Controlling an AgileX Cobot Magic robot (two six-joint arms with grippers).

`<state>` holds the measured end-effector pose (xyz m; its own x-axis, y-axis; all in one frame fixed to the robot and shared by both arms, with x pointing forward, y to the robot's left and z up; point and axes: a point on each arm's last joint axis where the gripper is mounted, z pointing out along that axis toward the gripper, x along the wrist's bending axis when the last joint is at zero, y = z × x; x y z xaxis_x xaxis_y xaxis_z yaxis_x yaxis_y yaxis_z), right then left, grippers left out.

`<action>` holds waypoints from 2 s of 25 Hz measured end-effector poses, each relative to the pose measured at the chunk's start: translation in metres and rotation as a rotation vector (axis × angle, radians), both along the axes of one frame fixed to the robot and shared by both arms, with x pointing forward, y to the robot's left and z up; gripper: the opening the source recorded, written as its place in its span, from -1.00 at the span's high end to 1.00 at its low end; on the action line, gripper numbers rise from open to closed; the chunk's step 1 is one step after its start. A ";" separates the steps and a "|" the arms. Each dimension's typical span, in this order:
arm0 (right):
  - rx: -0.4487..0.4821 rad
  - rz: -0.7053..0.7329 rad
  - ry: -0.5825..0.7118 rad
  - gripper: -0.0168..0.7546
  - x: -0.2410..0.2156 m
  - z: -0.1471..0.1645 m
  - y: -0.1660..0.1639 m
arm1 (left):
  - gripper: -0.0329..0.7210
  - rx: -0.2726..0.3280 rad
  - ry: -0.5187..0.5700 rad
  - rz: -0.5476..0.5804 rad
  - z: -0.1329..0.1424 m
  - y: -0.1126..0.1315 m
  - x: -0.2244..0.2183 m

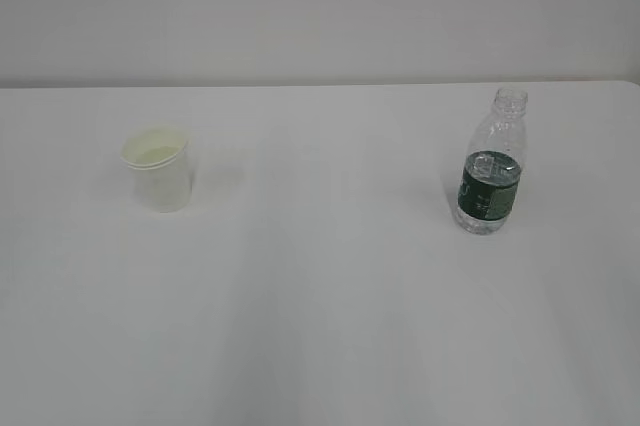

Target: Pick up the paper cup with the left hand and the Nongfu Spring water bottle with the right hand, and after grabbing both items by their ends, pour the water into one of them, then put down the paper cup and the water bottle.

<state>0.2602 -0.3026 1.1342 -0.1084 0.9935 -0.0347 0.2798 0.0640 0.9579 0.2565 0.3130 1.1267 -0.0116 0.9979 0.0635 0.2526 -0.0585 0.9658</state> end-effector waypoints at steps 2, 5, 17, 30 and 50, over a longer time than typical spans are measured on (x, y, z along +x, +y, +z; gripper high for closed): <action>0.001 -0.003 0.006 -0.57 -0.007 -0.002 -0.002 | -0.35 -0.011 0.050 0.000 -0.002 0.000 -0.003; 0.003 -0.006 0.011 -0.57 -0.015 -0.005 -0.003 | -0.35 -0.020 0.119 -0.002 -0.004 0.000 -0.009; 0.013 -0.011 0.083 -0.57 -0.044 -0.021 -0.009 | -0.35 -0.088 0.297 -0.048 -0.017 -0.006 -0.018; -0.011 -0.052 0.096 -0.56 -0.063 -0.036 -0.016 | -0.32 -0.086 0.361 -0.050 -0.036 -0.007 -0.013; -0.053 -0.058 0.237 -0.57 -0.033 -0.086 -0.011 | -0.29 -0.093 0.299 -0.060 -0.059 -0.007 -0.018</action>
<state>0.2276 -0.3141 1.0481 -0.0621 0.9958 -0.0675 0.5007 0.0896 0.8610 0.2387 0.3056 1.0678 0.0528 0.9979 -0.0366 0.5246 0.0034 0.8514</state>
